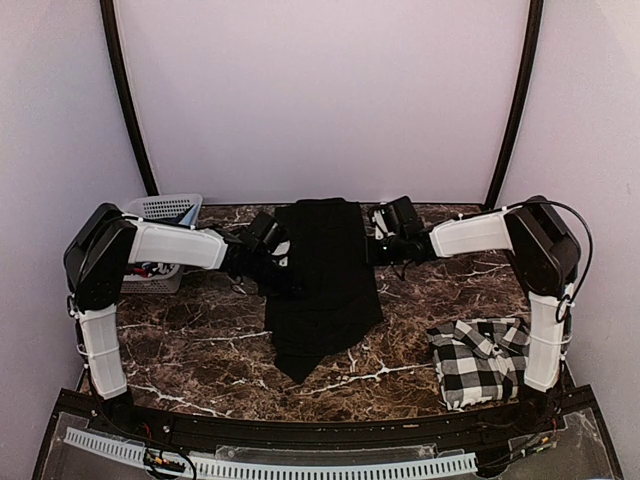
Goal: Fold and stack the long sleeve shirts
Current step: Adjust the rectangle-folded shirt at the center of the board.
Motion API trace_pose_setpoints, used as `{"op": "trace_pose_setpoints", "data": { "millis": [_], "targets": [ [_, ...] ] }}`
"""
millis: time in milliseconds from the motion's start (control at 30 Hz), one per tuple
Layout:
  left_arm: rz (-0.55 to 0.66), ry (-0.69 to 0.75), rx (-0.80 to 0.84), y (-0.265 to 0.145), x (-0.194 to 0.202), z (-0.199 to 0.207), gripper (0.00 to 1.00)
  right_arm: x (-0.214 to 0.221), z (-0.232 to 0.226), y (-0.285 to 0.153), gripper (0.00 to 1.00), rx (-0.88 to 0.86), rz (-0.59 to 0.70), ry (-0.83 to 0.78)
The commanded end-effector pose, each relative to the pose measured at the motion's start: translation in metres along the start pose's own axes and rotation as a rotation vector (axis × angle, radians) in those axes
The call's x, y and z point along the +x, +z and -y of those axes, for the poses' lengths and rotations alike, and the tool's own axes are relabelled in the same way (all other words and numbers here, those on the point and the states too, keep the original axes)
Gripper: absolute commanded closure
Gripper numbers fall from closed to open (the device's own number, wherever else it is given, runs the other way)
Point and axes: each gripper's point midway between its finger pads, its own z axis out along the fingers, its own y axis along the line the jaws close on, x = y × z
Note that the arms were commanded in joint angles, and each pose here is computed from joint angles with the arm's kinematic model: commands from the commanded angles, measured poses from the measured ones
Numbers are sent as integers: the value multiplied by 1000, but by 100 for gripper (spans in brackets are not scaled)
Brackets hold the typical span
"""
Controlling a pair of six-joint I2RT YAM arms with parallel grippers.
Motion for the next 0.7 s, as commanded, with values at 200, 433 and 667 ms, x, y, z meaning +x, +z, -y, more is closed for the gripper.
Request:
{"op": "trace_pose_setpoints", "data": {
  "millis": [200,433,667],
  "targets": [
    [64,21,-9,-43,-9,10,70,-12,-8,-19,64,-12,0,-16],
    [16,1,18,-74,26,5,63,22,-16,-67,54,-78,-59,-20],
    [-105,-47,82,-83,80,-5,55,87,-32,-90,49,-158,-193,-56]
  ]
}}
